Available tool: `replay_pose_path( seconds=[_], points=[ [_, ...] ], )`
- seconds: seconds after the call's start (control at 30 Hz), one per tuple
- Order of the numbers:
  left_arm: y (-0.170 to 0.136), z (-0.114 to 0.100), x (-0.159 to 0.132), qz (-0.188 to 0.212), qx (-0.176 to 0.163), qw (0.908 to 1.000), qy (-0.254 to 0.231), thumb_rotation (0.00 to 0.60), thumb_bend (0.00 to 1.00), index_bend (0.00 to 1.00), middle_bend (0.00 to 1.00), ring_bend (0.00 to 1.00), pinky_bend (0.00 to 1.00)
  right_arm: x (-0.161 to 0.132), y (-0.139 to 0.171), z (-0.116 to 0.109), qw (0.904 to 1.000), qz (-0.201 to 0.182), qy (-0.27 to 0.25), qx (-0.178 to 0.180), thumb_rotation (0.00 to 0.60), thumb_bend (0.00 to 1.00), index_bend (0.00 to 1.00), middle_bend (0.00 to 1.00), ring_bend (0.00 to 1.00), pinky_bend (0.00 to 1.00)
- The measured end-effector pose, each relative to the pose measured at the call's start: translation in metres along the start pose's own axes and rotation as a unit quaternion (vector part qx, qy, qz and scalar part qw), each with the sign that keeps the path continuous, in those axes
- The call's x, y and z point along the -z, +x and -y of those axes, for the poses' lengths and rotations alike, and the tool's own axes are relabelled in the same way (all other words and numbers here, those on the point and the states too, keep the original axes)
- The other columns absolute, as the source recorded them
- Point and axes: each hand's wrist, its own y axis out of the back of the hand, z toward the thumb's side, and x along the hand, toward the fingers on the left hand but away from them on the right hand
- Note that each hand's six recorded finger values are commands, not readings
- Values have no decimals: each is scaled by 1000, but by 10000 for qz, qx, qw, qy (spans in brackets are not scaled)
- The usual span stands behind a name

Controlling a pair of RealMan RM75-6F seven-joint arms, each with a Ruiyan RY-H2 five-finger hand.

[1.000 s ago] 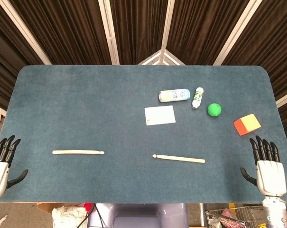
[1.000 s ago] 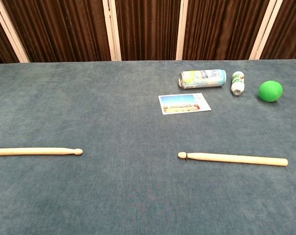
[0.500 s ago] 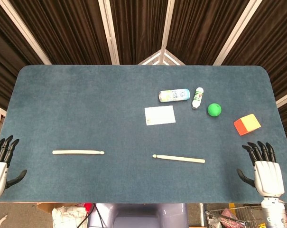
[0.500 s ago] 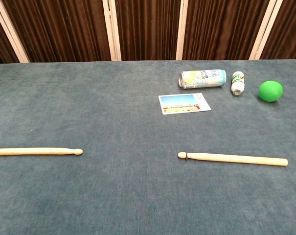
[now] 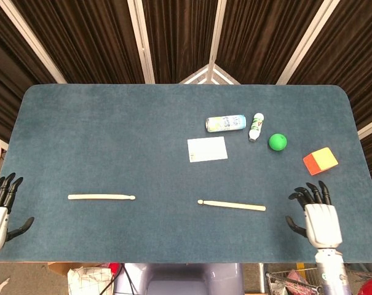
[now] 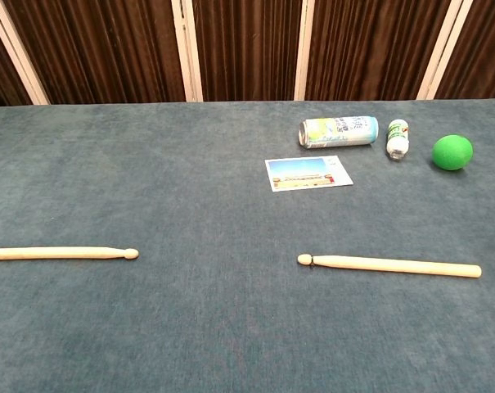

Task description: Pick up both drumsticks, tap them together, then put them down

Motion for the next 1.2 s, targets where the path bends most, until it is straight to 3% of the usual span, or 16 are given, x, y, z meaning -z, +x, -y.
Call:
replay_pose_path(
  seconds=[0.5,0.8,1.2],
  points=[
    [2,1,4,-71,41,10000,19,600,303,64,0,0,0,-75,-38,55,9934,26,965,-623,600,256,418,330,197,0],
    [3,1,5,-83,58,9999,33,600,303,64,0,0,0,-106,-43,87,9913,90,874,-977,600,257,418,432,273,0],
    [4,2,6,-101,79,9999,51,600,303,63,0,0,0,-119,-47,102,9903,123,945,-1014,600,256,418,453,285,0]
  ],
)
